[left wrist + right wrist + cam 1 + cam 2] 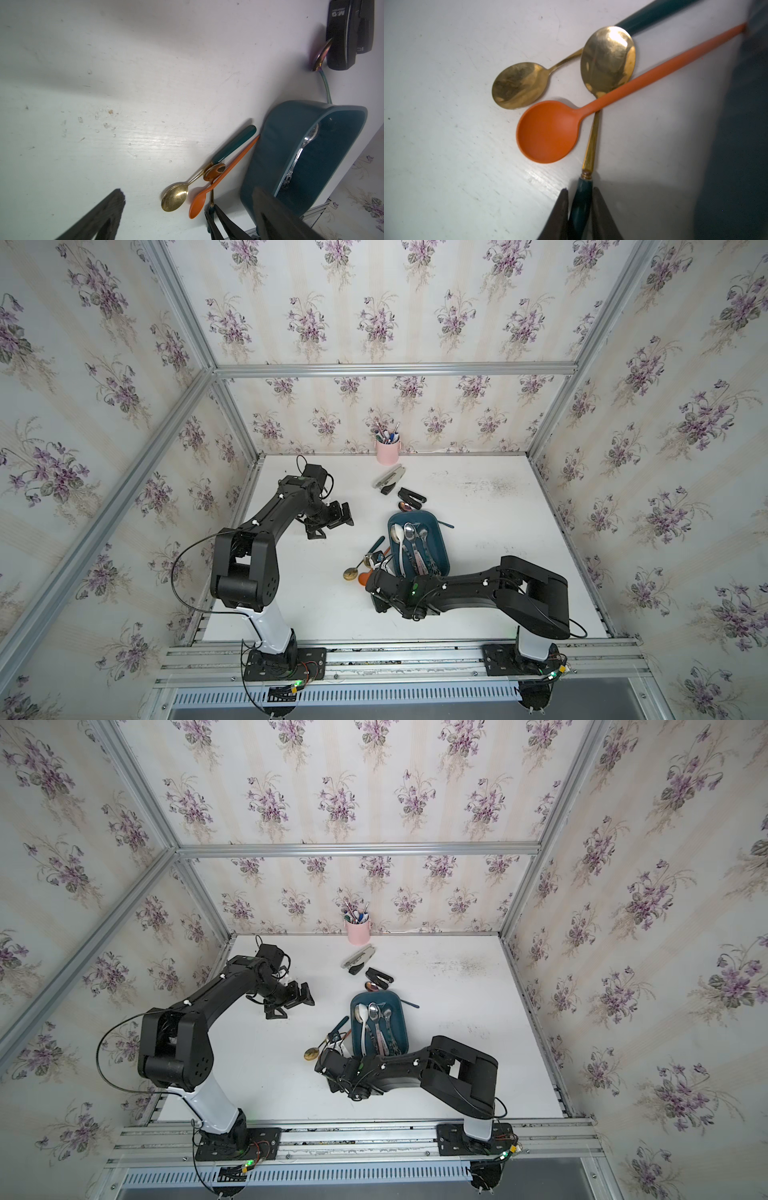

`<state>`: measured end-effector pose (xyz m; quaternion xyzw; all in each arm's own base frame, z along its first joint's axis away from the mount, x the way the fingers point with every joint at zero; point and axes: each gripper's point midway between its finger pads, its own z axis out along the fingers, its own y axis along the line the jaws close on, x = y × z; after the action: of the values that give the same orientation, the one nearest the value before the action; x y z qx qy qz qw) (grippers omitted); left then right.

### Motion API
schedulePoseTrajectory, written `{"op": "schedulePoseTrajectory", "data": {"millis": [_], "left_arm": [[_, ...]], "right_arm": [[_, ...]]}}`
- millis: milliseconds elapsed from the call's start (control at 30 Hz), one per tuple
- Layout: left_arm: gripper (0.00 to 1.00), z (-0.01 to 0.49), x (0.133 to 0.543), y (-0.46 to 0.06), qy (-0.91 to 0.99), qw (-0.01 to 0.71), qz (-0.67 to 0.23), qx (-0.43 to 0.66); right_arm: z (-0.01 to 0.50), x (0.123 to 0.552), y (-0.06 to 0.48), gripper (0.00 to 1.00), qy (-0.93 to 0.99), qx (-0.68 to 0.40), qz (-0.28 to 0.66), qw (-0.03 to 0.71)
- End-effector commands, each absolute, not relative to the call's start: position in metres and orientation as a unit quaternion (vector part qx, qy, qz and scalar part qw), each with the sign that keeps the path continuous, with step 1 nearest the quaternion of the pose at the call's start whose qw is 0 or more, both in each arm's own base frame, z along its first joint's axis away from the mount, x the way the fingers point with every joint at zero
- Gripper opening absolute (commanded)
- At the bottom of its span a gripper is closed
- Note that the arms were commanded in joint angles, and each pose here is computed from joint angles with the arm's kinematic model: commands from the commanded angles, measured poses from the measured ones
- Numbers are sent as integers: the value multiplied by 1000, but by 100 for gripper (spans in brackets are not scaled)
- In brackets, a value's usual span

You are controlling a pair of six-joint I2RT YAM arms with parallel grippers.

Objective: Put the spoon into the storage box
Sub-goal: Pick up the spoon from the center of the board.

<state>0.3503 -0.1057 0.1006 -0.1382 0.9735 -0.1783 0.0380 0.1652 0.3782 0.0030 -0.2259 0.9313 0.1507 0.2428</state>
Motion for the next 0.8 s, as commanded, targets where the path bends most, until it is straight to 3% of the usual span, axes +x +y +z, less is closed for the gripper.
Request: {"op": "schedulePoseTrajectory", "data": {"millis": [0, 467, 767], "left_arm": [[100, 99, 348, -105, 975, 33, -176, -135], [100, 106, 327, -93, 985, 38, -143, -90], [100, 106, 323, -96, 984, 35, -152, -83]], "right_arm": [[-35, 126, 338, 19, 954, -262, 87, 118], [-8, 134, 353, 10, 942, -293, 95, 132], [11, 120, 361, 7, 927, -338, 149, 61]]}}
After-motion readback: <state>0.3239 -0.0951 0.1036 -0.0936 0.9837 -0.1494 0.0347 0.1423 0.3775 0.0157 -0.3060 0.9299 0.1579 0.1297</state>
